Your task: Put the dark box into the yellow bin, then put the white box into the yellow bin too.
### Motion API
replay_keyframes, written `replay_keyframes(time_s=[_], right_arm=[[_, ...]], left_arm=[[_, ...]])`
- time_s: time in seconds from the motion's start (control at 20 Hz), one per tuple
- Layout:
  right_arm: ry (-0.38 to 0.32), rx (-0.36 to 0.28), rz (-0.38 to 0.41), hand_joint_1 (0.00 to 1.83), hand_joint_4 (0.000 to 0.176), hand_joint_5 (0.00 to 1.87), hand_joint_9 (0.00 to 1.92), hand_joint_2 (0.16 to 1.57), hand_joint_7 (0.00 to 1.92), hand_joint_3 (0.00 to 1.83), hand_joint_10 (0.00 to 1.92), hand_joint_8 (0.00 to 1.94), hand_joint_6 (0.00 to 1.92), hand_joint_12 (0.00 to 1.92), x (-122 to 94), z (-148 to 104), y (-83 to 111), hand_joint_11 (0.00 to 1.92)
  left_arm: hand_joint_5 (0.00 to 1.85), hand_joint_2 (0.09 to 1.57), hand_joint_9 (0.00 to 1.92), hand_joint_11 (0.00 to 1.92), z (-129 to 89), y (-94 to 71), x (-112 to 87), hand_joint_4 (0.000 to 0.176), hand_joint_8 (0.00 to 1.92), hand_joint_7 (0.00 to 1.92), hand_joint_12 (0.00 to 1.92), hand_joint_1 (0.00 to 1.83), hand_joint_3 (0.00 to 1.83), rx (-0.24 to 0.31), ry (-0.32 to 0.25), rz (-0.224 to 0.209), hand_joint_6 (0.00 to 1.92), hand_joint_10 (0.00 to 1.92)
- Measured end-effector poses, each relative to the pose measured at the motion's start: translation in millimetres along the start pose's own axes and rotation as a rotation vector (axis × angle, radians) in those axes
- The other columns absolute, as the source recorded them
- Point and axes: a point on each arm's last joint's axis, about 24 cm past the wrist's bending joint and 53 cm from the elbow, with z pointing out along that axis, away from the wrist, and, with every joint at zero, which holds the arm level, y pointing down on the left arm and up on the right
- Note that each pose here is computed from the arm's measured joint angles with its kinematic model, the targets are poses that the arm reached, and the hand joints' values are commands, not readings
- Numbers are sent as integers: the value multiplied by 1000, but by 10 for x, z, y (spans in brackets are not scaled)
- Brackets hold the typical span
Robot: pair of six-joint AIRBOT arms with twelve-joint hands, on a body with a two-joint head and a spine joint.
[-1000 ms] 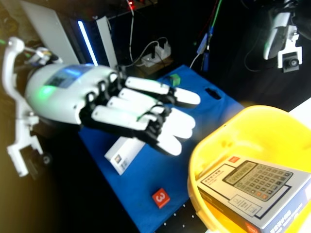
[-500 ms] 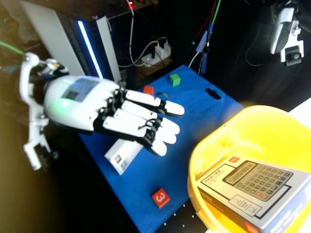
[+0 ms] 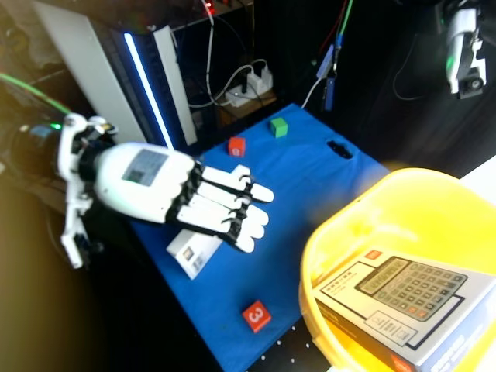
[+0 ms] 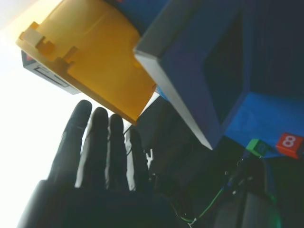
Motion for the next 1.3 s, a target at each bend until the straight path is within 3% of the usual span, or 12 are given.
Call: replay_keyframes(time_s=[0.1,0.15,0.25,0.3,0.4,0.5,0.55,0.65,0.7,0.85,1.2,1.3], right_arm=[[20,5,11,577,44,160,212,660,252,0,8,6,6,486,90,41,-33,0],[24,7,15,595,38,177,228,655,270,0,12,10,9,494,108,59,-44,0],[21,7,32,579,22,255,343,715,351,0,4,5,6,749,132,95,-70,8],[24,10,39,659,9,340,450,760,466,3,14,10,8,837,155,107,-78,77],[29,8,44,796,1,426,649,817,683,1,19,10,2,861,190,135,-77,257],[27,13,66,1098,0,779,1008,950,1030,2,71,31,19,824,241,218,-110,652],[29,13,70,1251,0,967,1182,1020,1267,1,54,416,612,966,261,243,-112,826],[37,6,74,1263,0,1154,1348,1034,1201,2,92,727,560,1179,315,285,-82,908],[36,4,82,1262,0,1140,1369,1039,1194,1,106,727,613,1210,318,291,-73,902],[31,7,91,1266,0,1041,1408,1060,1197,0,118,764,761,1172,312,299,-78,895],[-12,3,115,1268,0,981,1348,1074,1183,0,270,817,837,1297,209,299,-79,901],[-41,-12,119,1277,0,1002,1197,1077,1149,0,724,911,768,1476,82,332,-17,900]], left_arm=[[258,902,245,0,-1,-14,-6,57,3,189,726,1047,0,6,-3,-2,1,7],[224,905,174,0,-4,-17,-15,77,0,119,583,1029,1,7,-3,-1,0,2],[265,909,169,0,-22,-39,-30,26,3,132,657,1075,1,10,-3,2,6,1],[240,905,179,0,-26,-49,-38,81,2,131,654,1045,0,13,-6,1,1,5],[303,908,249,0,-37,-61,-81,43,5,186,848,1062,0,17,-17,1,6,11],[295,903,215,38,-49,-52,-81,89,5,122,634,1086,0,18,-19,-2,11,19],[295,894,224,52,-50,-51,-68,72,0,129,588,1097,0,18,-17,-3,2,5],[329,834,296,76,-67,-17,-32,62,3,226,639,1085,0,8,-7,-1,2,8],[374,837,331,32,-68,-15,-34,93,3,285,748,1073,0,6,-8,-4,3,3],[361,832,263,5,-70,-19,-34,108,0,266,669,1082,1,9,-9,-4,0,0],[341,852,248,92,-74,-9,-46,85,0,194,478,1128,0,4,-13,0,2,0],[313,848,276,166,-90,28,-30,89,2,193,347,1121,0,-7,-8,6,0,0]])
